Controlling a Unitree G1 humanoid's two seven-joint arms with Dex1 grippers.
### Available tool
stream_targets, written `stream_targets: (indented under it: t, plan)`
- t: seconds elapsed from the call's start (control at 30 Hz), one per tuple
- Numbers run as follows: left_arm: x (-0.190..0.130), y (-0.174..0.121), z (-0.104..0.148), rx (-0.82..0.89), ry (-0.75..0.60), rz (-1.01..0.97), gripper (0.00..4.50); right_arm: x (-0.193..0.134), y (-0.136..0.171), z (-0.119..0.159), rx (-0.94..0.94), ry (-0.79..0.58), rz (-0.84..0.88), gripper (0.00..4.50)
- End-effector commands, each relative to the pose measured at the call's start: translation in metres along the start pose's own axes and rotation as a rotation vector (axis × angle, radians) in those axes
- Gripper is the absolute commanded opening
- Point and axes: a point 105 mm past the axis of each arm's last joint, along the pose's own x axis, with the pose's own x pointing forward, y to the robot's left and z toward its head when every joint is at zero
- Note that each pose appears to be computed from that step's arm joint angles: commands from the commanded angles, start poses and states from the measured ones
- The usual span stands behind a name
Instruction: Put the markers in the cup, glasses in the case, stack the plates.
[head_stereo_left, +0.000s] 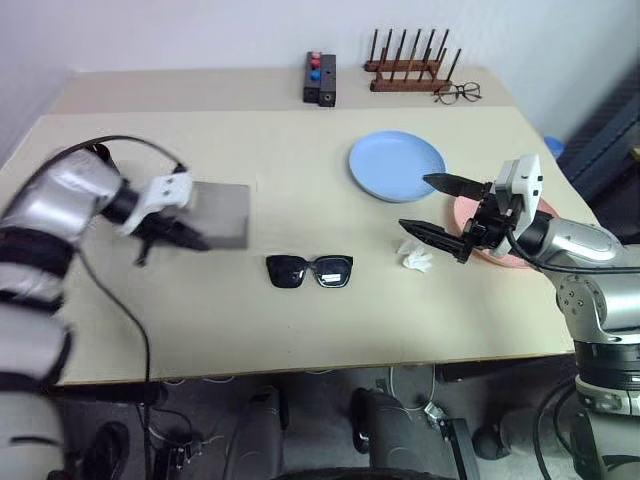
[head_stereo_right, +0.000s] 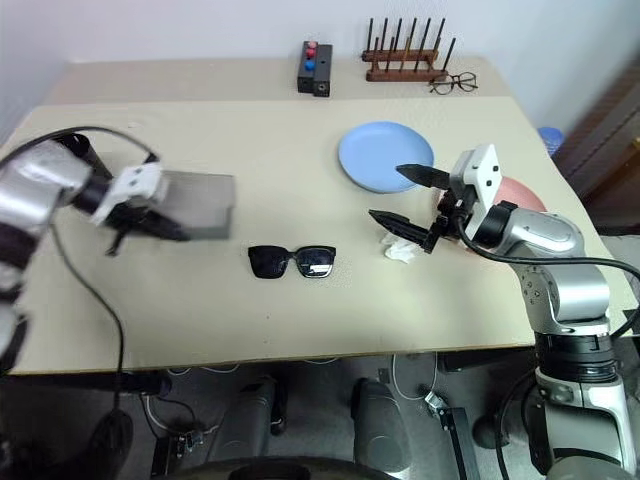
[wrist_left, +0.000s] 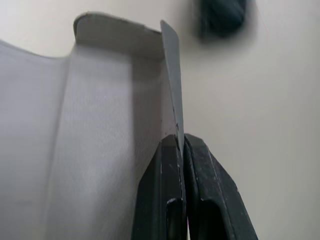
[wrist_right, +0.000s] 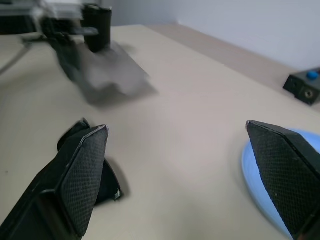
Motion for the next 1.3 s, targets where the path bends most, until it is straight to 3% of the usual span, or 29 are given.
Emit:
stream_targets:
  t: [0.03,0.4,0.97,1.07,1.2,1.3]
  plan:
    - [0.000,-0.014,0.026,0.085,-0.072,-0.056,0.05,-0.008,0.015,0.006,0.002,-0.005,0.076,4.50]
    - [0.028,-0.056,0.023,0.074,-0.130,-0.153,0.05,-0.014,0.018,0.006,-0.007,0.010,0.087,4.50]
    - [0.053,-0.048,0.033,0.039,-0.163,-0.022,0.05,-0.012,0.027,0.007,-0.008,0.007,0.140,4.50]
    - [0.055,-0.049,0.035,0.041,-0.177,-0.025,0.88,-0.012,0.026,0.007,-0.011,0.006,0.137,4.50]
    - [0.053,-0.052,0.031,0.063,-0.161,-0.043,2.95,-0.011,0.025,0.008,-0.013,0.005,0.134,4.50]
    - [0.049,-0.052,0.031,0.073,-0.162,-0.057,4.26,-0.011,0.025,0.008,-0.013,0.004,0.132,4.50]
